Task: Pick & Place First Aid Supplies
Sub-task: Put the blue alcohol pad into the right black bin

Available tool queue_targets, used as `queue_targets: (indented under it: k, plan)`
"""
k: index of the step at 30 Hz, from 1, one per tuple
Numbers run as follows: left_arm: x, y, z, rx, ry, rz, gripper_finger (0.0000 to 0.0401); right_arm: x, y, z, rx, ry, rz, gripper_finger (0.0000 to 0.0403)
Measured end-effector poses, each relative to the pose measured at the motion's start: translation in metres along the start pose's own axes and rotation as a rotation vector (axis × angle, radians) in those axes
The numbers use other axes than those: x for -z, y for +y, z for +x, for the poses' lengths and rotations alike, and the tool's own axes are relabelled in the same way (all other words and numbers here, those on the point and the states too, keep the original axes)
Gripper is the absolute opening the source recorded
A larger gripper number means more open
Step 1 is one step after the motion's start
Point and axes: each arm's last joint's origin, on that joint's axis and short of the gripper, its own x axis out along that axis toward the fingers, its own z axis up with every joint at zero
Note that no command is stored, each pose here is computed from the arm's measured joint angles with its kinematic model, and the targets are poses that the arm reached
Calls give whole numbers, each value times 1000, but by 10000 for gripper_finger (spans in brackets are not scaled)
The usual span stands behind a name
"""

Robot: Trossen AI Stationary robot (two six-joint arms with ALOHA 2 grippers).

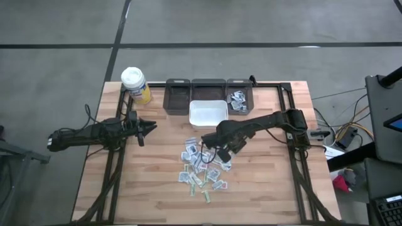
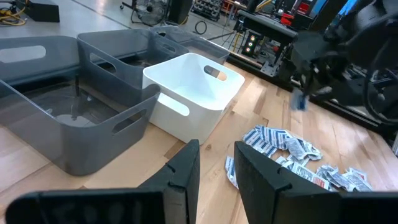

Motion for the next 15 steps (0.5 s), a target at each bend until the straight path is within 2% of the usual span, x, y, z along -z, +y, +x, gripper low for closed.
queue_targets:
  k: [7, 15]
  plan:
    - [0, 0, 0, 0, 0, 0, 94, -16, -31, -21, 28, -147, 101, 8]
    - [0, 0, 0, 0, 0, 0, 94, -45, -95, -47, 48, -323, 285, 8]
